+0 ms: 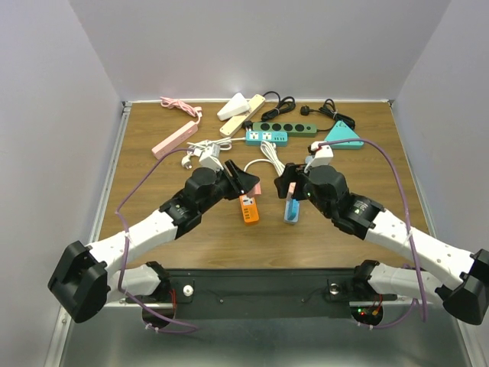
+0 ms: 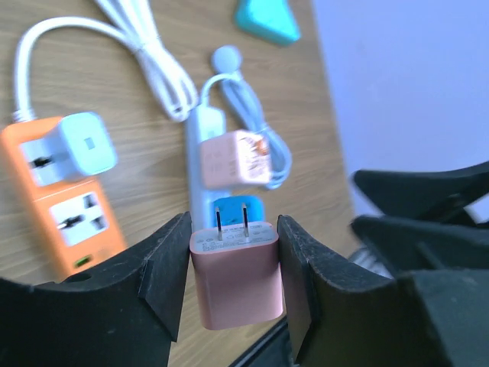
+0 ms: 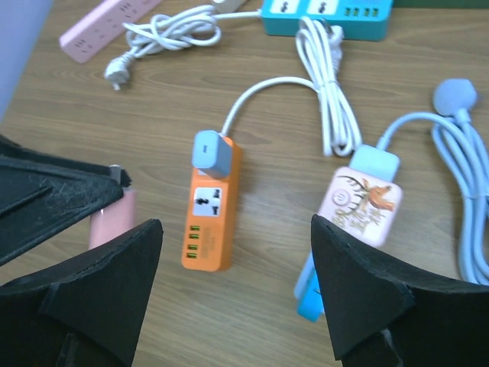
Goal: Insert the plug
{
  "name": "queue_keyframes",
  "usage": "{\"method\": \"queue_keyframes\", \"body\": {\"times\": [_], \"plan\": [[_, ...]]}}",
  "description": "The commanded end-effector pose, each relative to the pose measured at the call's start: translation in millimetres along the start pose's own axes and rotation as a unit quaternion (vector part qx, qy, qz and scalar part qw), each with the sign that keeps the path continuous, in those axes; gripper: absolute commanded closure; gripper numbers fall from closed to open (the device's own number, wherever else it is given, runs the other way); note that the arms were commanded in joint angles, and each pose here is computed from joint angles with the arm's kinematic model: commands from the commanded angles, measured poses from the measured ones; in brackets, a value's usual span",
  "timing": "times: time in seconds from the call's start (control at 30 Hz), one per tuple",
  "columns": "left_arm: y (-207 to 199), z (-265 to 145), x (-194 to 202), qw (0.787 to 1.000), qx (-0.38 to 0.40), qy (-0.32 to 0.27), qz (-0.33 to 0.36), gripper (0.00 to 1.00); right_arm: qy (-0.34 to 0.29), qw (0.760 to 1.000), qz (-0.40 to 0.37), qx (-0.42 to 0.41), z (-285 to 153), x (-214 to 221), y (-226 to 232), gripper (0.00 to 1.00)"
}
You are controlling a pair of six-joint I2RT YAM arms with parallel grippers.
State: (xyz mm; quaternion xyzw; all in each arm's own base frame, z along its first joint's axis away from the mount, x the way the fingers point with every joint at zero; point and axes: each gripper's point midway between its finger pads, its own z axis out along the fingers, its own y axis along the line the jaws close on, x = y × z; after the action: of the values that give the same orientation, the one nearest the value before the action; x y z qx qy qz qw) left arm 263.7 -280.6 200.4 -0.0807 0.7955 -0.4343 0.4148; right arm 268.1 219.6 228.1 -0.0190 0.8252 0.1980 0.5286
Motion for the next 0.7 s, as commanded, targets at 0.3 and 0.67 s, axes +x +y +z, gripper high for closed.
{"method": "queue_keyframes", "body": {"times": [0.3, 0.67], "plan": [[-52, -5, -46, 0.968, 0.132, -0.08, -0.198, 1.0, -0.092, 0.987, 0.026, -0.125, -10, -40, 56, 0.2], [-59, -13, -69, 0.944, 0.149, -0.12, -0.268, 1.0, -0.095, 0.983, 0.0, -0.155, -5, -31, 86, 0.2]]}}
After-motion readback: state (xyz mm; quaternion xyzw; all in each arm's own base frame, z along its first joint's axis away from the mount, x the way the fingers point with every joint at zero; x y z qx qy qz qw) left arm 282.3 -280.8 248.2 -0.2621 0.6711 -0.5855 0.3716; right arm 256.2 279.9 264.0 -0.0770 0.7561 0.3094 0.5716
